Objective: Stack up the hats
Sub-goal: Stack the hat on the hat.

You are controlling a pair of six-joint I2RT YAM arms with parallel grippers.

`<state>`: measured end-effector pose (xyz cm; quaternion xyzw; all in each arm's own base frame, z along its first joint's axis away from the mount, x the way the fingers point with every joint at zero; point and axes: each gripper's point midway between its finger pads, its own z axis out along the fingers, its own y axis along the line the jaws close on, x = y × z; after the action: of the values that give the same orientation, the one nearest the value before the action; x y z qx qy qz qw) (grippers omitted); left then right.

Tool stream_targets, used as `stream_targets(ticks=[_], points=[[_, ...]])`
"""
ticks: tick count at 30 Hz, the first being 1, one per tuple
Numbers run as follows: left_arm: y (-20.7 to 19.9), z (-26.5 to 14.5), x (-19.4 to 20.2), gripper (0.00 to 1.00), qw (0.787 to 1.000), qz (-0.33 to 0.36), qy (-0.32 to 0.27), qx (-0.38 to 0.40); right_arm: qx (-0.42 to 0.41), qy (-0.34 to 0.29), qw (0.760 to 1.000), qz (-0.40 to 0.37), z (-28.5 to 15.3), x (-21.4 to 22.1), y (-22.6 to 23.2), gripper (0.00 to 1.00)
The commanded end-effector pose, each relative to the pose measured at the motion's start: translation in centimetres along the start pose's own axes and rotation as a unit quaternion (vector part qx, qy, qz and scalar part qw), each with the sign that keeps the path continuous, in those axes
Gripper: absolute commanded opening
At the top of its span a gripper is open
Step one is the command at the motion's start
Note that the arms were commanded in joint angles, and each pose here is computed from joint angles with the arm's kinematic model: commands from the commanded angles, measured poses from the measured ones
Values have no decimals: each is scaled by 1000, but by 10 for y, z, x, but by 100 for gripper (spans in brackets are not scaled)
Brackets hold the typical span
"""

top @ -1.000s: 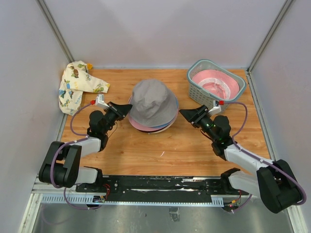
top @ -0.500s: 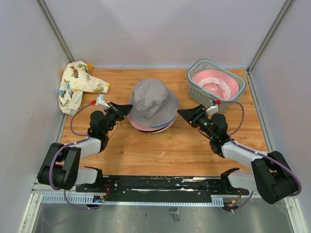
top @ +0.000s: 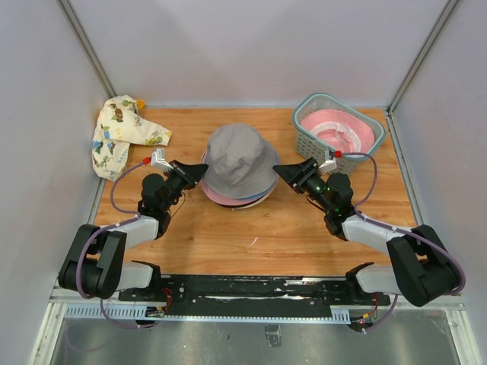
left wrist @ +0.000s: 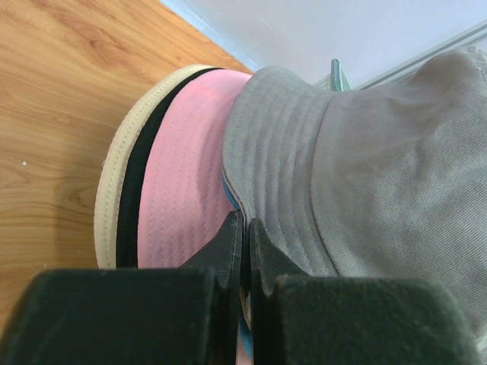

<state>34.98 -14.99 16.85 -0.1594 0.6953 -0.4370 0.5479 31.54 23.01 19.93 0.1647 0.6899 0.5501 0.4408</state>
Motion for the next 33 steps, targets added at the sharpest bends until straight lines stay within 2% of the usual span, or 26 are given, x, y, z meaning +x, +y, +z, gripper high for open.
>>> stream_targets(ticks=[1, 6, 11, 16, 20, 33], points=[[20, -11, 28, 0, 998, 9, 47, -33, -53, 7, 999, 6, 10, 3, 30, 55], [20, -11, 30, 0, 998, 10, 48, -33, -64, 10, 998, 7, 14, 5, 37, 53], [20, -10, 31, 1, 998, 11, 50, -34, -65, 11, 998, 10, 14, 6, 37, 45], [22, -11, 33, 0, 998, 11, 50, -36, -56, 16, 998, 15, 17, 10, 26, 26], [24, -11, 33, 1, 998, 13, 48, -42, -38, 18, 999, 20, 21, 16, 7, 1], [48, -14, 44, 0, 994, 19, 64, -86, 21, 36, 998, 41, 33, 39, -61, 1]])
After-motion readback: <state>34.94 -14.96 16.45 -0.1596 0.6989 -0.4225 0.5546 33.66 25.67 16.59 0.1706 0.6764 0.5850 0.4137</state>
